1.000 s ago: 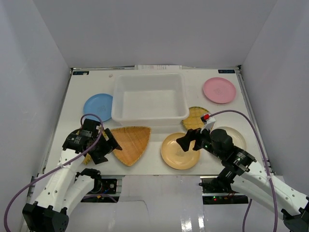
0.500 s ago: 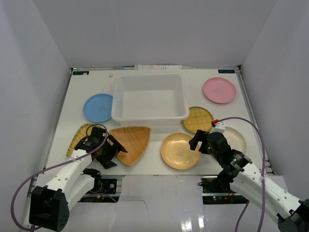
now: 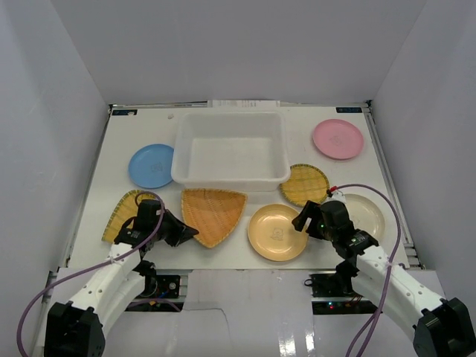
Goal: Place the plates into the plastic bin on the countertop
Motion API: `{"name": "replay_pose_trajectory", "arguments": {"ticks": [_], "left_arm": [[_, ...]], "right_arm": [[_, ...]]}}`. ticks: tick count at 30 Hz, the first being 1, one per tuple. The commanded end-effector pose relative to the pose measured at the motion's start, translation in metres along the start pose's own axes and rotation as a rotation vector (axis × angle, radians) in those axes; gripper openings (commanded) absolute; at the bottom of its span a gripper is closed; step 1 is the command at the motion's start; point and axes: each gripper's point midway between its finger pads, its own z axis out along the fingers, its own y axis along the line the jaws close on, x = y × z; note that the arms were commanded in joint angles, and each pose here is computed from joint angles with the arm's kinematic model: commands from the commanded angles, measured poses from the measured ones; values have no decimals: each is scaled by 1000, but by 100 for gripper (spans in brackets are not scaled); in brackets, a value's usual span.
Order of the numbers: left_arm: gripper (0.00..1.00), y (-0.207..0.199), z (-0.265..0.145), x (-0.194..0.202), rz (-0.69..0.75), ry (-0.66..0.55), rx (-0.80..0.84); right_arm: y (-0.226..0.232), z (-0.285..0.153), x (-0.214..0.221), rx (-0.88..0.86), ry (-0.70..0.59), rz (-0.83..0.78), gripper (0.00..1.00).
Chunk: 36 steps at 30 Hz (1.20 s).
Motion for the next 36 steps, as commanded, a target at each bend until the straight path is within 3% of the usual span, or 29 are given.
{"name": "replay_pose_trajectory", "arguments": {"ticks": [1, 5, 6, 8, 9, 15, 16, 20, 26, 31, 32, 33, 35, 36], "left_arm": [[0, 30, -2, 11, -25, 30, -114], [0, 10, -26, 17, 21, 39, -81], [0, 4, -33, 16, 38, 28, -66], [0, -24, -64, 12, 130, -26, 27], [0, -30, -75, 12, 151, -52, 48], [0, -116, -165, 14, 404, -179, 345], [0, -144, -184, 5, 462, -247, 417], [0, -207, -189, -18, 503, -318, 570], [0, -249, -100, -91, 439, -359, 442], [0, -248, -25, -124, 430, -295, 301], [9, -249, -20, -129, 439, -303, 285], [22, -245, -15, -137, 431, -324, 254], [53, -240, -6, -150, 424, -321, 211], [75, -240, -7, -155, 422, -328, 202]], "right_arm": [[3, 0, 27, -37, 130, -12, 80], [-2, 1, 37, -34, 167, -26, 58], [-1, 0, 37, -37, 169, -26, 39], [0, -2, 36, -43, 163, -27, 22], [7, -5, 33, -78, 155, -27, 8], [44, -39, 5, -221, 111, -70, 8], [51, -46, -2, -248, 91, -82, 8], [88, -79, -37, -348, 44, -136, 8], [135, -123, -124, -393, -186, -203, 8], [174, -108, -189, -387, -311, -227, 8], [187, -112, -205, -404, -342, -231, 8], [189, -89, -209, -368, -316, -238, 8], [197, -69, -225, -348, -338, -235, 8], [202, -43, -227, -330, -292, -240, 8]]}}
